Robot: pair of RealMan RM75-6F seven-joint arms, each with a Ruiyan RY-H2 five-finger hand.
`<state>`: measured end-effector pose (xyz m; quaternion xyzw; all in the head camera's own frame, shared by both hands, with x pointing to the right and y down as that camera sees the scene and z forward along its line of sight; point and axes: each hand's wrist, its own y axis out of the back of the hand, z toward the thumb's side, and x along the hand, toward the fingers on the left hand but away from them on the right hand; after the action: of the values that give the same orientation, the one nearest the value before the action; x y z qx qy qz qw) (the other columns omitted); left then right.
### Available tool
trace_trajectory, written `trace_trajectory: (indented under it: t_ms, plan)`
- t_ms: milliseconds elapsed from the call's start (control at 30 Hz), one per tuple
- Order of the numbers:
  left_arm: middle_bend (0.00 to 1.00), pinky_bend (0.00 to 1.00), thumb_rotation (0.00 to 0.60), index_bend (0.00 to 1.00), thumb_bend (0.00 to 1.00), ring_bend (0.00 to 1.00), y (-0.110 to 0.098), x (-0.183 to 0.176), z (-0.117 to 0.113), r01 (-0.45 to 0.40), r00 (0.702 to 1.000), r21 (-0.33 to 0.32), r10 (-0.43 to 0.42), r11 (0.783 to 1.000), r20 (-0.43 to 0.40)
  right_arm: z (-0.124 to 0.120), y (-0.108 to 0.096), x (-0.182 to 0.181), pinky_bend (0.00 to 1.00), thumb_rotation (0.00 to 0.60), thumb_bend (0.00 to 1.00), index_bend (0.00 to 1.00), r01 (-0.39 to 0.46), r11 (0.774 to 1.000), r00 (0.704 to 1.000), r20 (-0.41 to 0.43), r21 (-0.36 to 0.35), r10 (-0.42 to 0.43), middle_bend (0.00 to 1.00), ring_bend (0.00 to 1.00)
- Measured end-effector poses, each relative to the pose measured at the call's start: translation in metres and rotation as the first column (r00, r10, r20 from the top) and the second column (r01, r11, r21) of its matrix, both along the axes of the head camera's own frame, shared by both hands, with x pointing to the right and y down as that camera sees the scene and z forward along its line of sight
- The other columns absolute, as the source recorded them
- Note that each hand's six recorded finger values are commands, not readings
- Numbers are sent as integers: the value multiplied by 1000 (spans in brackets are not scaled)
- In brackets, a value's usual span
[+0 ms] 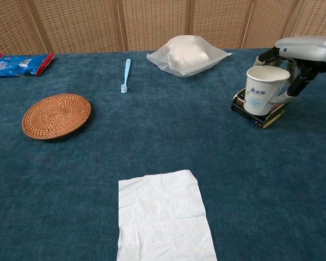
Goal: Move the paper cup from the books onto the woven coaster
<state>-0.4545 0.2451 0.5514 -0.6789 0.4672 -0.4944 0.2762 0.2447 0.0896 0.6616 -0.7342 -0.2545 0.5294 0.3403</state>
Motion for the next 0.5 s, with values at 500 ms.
trace_trajectory:
  t_ms: [500]
  plan:
    - [111, 0, 600, 140, 482, 0, 3, -5, 0, -2, 1000, -6, 2, 1000, -11, 12, 20, -83, 491, 600, 270, 326, 110, 993, 991, 80, -30, -108, 322, 325]
